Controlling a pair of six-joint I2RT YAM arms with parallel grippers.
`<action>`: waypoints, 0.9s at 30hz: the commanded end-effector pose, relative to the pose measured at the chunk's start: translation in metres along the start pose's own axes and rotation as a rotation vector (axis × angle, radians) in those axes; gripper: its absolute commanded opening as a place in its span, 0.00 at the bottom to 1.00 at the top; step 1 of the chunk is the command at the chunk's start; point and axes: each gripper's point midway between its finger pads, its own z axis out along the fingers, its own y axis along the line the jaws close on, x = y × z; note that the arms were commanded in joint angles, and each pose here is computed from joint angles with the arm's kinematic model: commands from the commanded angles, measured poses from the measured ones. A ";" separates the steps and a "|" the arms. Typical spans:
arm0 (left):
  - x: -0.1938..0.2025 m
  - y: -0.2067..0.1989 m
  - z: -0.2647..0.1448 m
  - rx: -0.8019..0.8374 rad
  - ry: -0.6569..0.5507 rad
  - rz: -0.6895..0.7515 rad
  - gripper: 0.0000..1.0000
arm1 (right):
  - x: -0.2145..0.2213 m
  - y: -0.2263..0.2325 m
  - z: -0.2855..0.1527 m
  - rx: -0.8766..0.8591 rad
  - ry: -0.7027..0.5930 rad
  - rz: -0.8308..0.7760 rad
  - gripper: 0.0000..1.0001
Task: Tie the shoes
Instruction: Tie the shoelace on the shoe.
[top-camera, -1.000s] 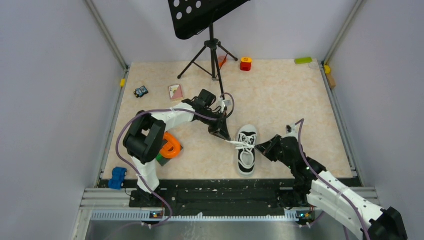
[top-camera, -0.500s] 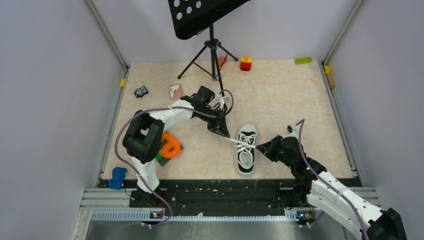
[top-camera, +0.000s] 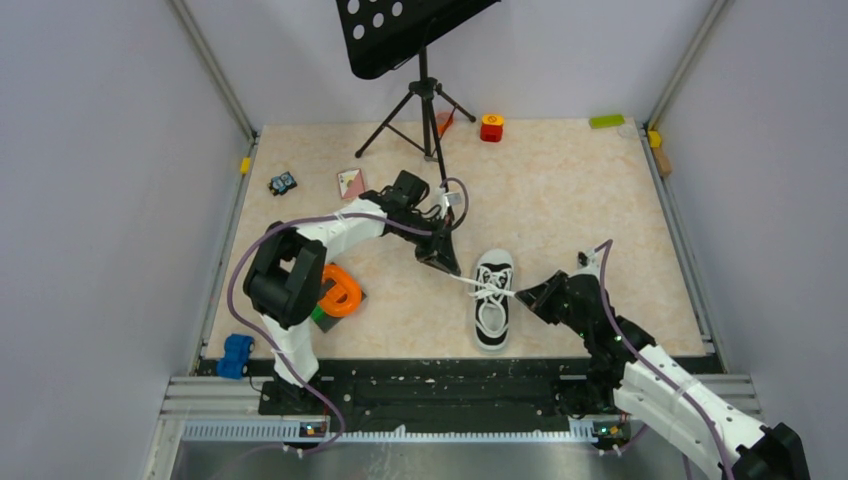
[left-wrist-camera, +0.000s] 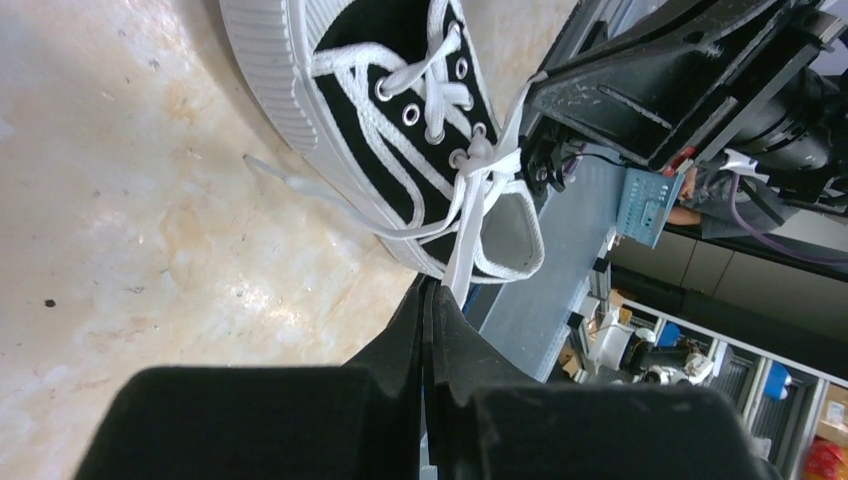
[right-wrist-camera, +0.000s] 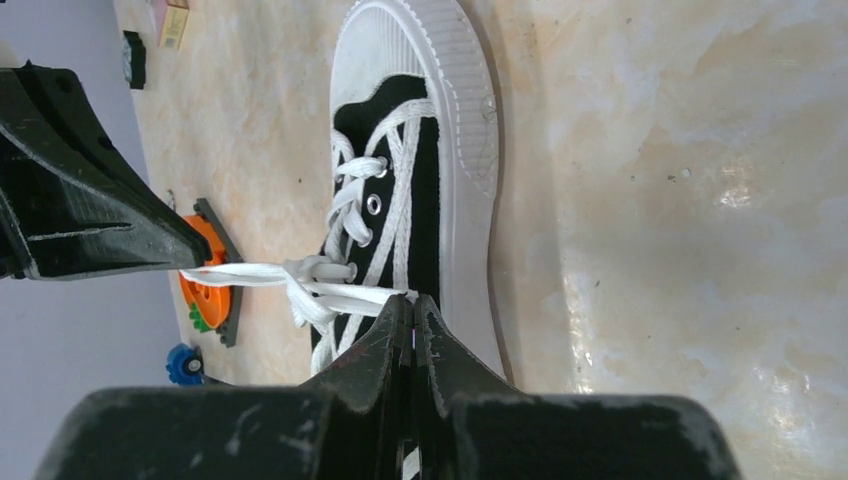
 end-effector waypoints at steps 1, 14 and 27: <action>0.006 -0.008 -0.006 0.043 -0.014 0.023 0.00 | -0.003 -0.006 0.000 0.009 -0.018 -0.012 0.00; 0.021 0.006 -0.001 0.026 0.011 0.004 0.00 | -0.006 -0.013 -0.003 0.029 -0.021 -0.031 0.00; 0.022 0.008 -0.002 0.044 0.019 0.000 0.00 | -0.007 -0.014 -0.005 0.029 -0.025 -0.031 0.00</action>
